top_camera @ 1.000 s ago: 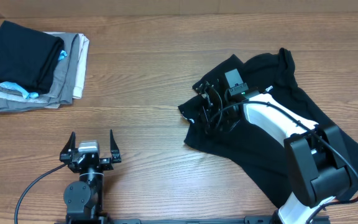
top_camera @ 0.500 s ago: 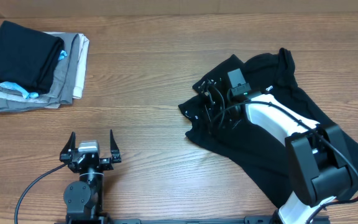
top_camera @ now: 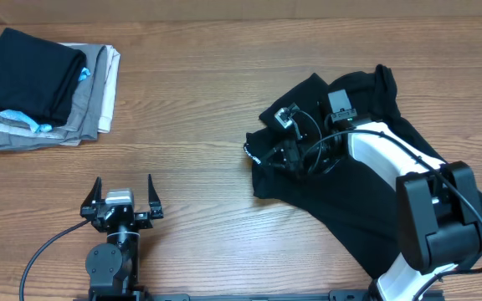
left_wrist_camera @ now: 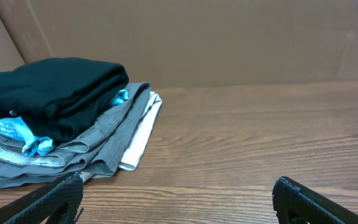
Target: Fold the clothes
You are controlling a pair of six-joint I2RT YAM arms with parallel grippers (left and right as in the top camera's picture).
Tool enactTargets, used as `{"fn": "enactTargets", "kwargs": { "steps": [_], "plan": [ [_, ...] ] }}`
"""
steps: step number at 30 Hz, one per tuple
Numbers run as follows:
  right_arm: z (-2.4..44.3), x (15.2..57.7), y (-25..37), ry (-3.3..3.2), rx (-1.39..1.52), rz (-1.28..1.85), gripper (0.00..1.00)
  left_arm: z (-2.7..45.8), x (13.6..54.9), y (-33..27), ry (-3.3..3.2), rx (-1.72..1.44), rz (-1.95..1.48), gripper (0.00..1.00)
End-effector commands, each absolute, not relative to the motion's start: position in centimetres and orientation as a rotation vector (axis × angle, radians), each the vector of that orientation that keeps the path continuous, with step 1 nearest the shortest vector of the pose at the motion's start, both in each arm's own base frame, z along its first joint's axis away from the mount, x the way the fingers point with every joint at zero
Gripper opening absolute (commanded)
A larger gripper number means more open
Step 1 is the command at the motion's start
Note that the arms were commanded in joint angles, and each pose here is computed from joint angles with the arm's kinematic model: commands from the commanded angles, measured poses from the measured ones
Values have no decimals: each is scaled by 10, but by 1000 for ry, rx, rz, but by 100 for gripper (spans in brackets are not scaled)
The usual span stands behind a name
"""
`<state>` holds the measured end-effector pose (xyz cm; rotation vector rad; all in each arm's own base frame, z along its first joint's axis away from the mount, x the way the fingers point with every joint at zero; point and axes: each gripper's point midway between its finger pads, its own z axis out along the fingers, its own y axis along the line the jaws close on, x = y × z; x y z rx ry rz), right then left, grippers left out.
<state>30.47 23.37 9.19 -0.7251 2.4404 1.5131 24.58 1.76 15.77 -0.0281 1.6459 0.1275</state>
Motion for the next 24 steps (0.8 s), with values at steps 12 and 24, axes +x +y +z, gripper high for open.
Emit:
{"fn": "enactTargets", "kwargs": {
  "steps": [12, 24],
  "plan": [
    [68, 303, 242, 2411, -765, 1590, 4, 159, 245, 21, 1639, -31, 154, 100],
    [43, 328, 210, 2539, -668, 1339, 35, 159, 245, 21, 1638, -30, 155, 100]
  ]
}}
